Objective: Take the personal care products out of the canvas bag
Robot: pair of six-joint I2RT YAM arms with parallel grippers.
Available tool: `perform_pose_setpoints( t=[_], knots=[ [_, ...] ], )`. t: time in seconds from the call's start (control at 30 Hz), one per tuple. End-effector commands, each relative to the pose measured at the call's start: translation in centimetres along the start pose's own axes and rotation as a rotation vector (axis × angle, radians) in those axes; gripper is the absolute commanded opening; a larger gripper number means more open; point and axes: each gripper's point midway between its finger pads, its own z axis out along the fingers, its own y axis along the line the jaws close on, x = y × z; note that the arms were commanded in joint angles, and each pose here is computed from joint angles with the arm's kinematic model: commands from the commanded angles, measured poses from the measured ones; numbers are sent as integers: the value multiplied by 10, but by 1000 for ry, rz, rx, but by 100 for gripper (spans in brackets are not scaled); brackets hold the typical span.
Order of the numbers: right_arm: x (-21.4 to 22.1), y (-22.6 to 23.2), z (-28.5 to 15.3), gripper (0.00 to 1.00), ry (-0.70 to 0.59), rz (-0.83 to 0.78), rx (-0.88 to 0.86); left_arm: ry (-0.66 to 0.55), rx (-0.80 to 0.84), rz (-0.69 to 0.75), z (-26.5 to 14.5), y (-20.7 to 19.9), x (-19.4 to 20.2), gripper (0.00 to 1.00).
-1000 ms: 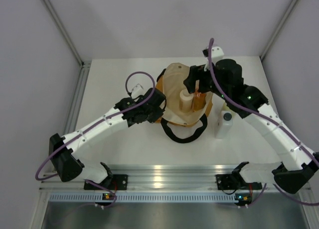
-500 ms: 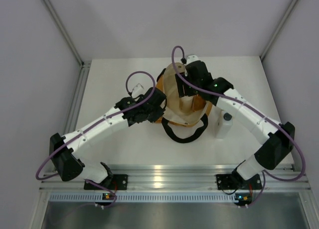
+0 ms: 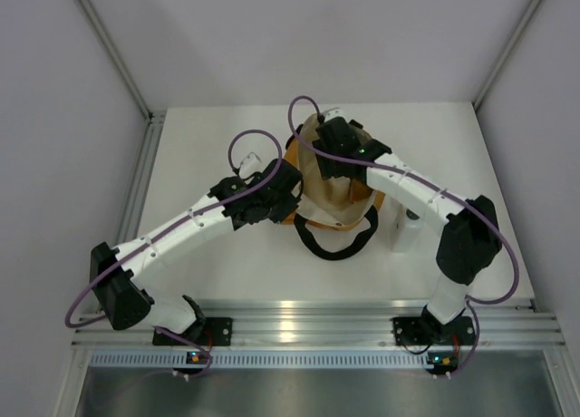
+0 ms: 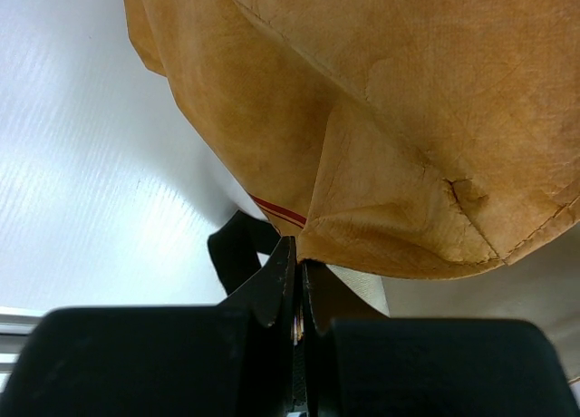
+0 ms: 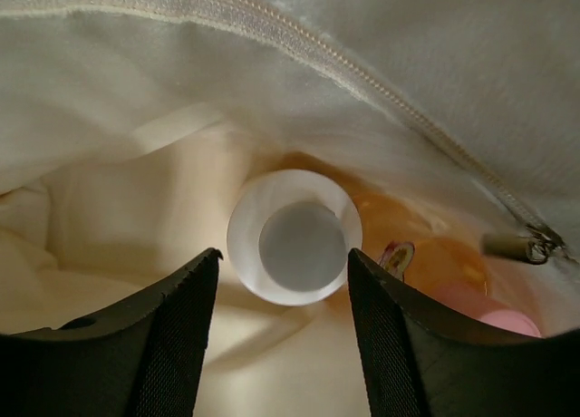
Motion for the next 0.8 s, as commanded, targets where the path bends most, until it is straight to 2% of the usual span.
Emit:
perform_pose_setpoints(
  t=[0.0, 0.53, 0.63, 0.7, 0.77],
  knots=[
    [-17, -2, 3, 57, -53, -5, 49, -6, 43, -31, -9, -12, -5, 0],
    [20, 0, 27, 58, 26, 31, 31, -3, 38, -24, -9, -9, -4, 0],
    [26, -1, 29, 55, 33, 37, 32, -4, 38, -26, -9, -8, -4, 0],
    [29, 0, 30, 49, 26, 48, 21, -4, 36, -27, -9, -7, -4, 0],
    [33, -1, 31, 49, 35, 57, 15, -3, 38, -30, -10, -7, -4, 0]
  ],
)
